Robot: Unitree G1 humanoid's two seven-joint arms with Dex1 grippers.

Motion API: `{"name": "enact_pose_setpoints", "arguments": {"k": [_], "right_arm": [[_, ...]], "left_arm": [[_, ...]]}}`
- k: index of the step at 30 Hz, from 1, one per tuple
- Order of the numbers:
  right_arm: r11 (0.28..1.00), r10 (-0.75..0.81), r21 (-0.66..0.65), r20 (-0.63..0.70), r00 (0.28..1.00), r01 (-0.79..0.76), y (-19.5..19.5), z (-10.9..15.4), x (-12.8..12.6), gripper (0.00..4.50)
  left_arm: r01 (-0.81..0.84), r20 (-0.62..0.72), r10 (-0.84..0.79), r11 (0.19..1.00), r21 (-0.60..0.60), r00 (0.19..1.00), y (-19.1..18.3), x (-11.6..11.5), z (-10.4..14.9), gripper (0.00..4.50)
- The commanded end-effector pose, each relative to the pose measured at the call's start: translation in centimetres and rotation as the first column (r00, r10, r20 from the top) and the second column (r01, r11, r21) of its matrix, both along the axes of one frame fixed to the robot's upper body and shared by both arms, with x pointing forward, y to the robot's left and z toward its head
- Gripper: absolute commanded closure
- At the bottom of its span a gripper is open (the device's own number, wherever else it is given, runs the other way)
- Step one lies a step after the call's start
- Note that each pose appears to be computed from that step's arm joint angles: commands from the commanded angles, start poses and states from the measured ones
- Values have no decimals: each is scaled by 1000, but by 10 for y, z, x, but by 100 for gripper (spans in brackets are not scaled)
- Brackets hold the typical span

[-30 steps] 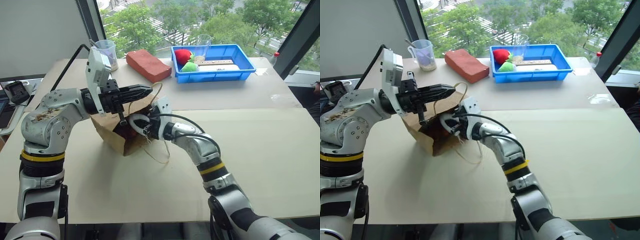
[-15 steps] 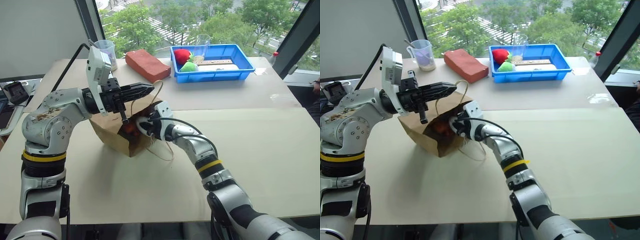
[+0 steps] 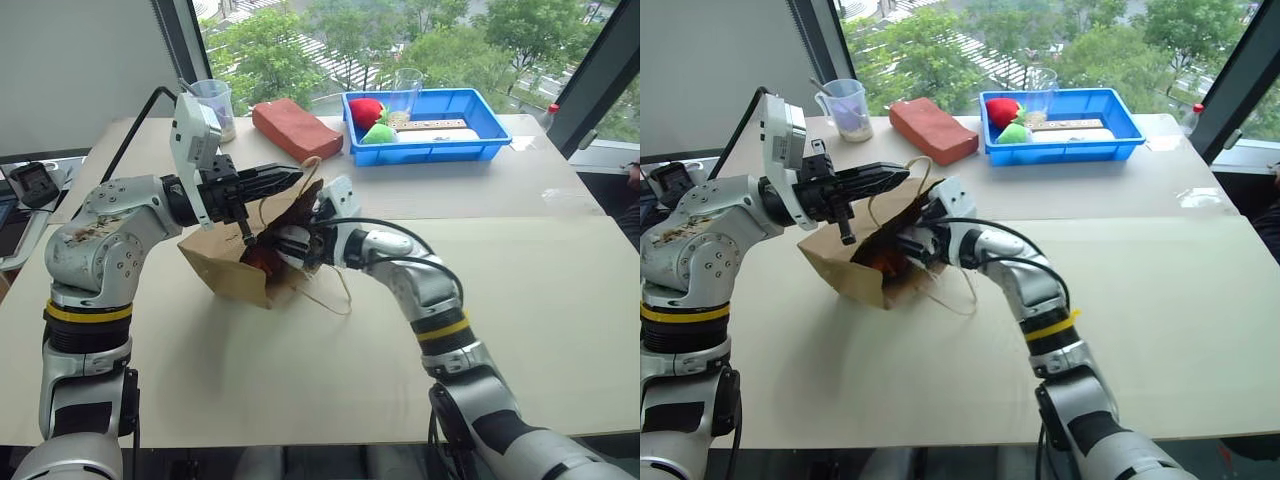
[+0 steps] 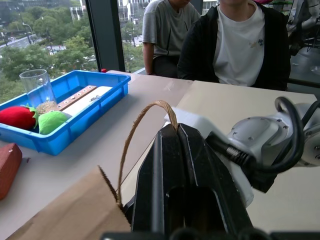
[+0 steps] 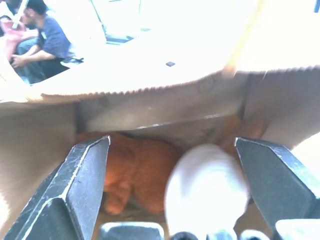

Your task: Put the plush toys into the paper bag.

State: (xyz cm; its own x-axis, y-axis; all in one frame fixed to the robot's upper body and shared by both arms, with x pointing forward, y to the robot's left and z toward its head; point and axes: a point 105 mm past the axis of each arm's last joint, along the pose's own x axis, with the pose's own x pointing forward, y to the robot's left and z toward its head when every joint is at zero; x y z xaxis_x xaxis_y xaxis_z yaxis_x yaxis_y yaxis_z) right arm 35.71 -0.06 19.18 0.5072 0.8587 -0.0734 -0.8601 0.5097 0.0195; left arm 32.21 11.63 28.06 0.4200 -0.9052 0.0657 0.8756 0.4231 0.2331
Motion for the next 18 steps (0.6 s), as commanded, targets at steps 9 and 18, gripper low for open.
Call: {"name": "enact_pose_setpoints", "arguments": {"k": [9,18], "right_arm": [[991,123,-69,71,990,-118,-56,46,-50,3],[891,266,-380,-3,964,-247,-99,2,-89,3]], "left_arm": [[-16,48,15,1000,19,999,3,1,7,450],[-10,42,9,1000,21,999,2,2,5,450]]}}
